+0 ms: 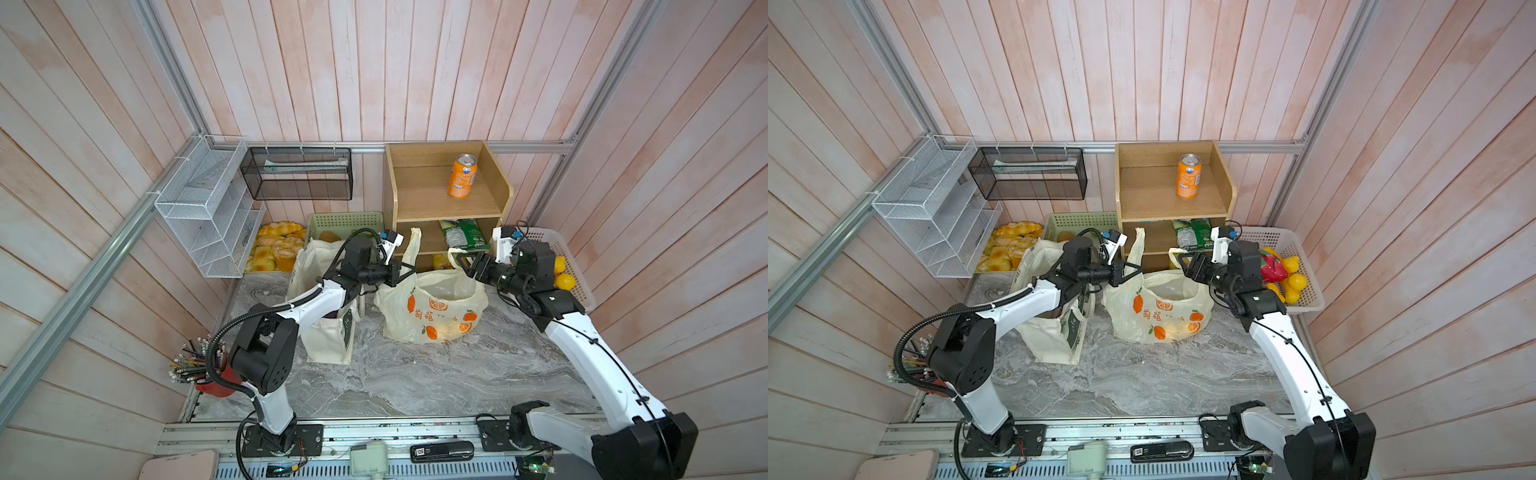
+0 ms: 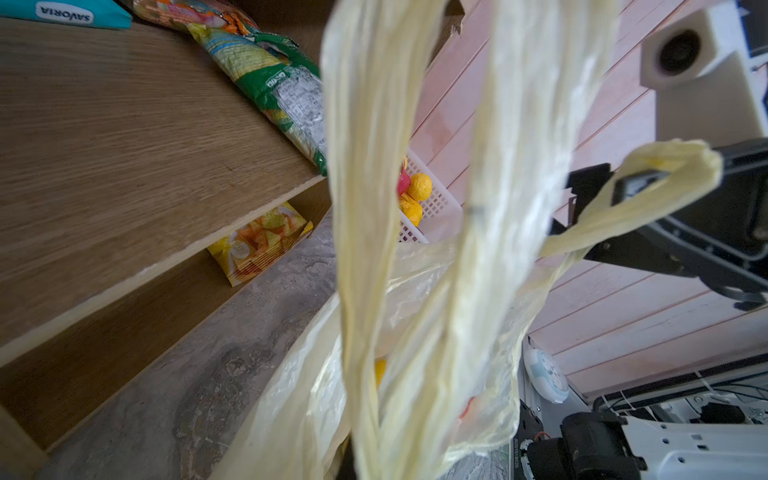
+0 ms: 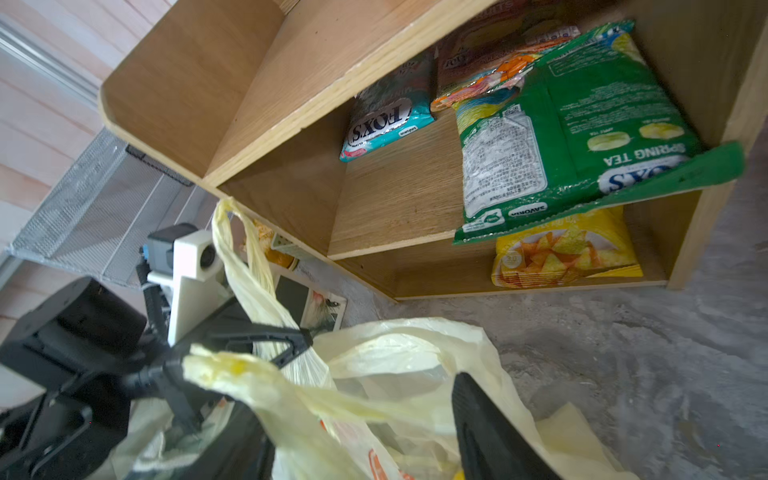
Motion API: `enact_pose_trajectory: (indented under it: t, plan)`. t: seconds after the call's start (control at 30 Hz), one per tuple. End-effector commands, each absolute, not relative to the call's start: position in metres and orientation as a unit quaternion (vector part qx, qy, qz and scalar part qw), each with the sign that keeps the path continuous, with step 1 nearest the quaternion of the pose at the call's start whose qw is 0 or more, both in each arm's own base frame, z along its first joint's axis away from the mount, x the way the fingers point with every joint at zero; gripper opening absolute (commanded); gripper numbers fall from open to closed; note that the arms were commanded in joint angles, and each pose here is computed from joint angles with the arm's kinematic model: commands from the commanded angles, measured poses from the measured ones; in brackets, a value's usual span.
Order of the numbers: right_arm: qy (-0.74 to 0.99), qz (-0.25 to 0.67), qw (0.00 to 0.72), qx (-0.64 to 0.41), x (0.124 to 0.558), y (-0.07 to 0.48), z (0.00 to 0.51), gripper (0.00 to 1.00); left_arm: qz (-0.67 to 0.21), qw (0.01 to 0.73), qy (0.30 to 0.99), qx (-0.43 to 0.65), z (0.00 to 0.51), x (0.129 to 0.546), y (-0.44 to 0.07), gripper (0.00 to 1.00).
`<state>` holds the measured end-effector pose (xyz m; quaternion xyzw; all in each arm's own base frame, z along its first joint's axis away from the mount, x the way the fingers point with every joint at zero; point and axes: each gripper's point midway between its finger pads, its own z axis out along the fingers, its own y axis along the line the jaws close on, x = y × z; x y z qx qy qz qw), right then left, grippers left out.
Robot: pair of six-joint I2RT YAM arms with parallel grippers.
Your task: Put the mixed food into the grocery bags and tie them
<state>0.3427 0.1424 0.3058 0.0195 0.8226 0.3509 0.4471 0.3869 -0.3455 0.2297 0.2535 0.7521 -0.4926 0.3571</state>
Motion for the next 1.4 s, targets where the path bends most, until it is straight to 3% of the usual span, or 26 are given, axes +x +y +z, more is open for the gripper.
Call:
enact_pose_trajectory:
  t: [0.0, 0.27, 0.43, 0.6, 0.7, 1.1, 1.37]
  plan:
    - [0.809, 0.359, 0.464, -0.041, 0.318, 0.144, 0.334, 0.71, -0.493, 0.356, 0.748, 0.266, 0.227, 0.393, -0.343, 0.0]
    - [0.801, 0.326, 0.502, -0.009, 0.302, 0.111, 0.346, 0.7, -0.491, 0.353, 0.753, 0.261, 0.221, 0.4, -0.337, 0.0]
    - [0.802, 0.318, 0.504, 0.05, 0.306, 0.083, 0.313, 0.53, -0.491, 0.354, 0.752, 0.26, 0.223, 0.401, -0.334, 0.0]
    - [0.807, 0.327, 0.49, 0.049, 0.308, 0.087, 0.285, 0.3, -0.49, 0.357, 0.751, 0.261, 0.226, 0.401, -0.334, 0.0]
    - [0.797, 0.365, 0.479, 0.054, 0.31, 0.097, 0.274, 0.23, -0.492, 0.358, 0.75, 0.26, 0.228, 0.402, -0.334, 0.0]
    - [0.804, 0.413, 0.427, 0.0, 0.331, 0.186, 0.243, 0.2, -0.502, 0.356, 0.747, 0.253, 0.235, 0.404, -0.337, 0.0]
    - [0.811, 0.375, 0.45, -0.005, 0.337, 0.167, 0.256, 0.33, -0.499, 0.355, 0.747, 0.258, 0.236, 0.4, -0.336, 0.0]
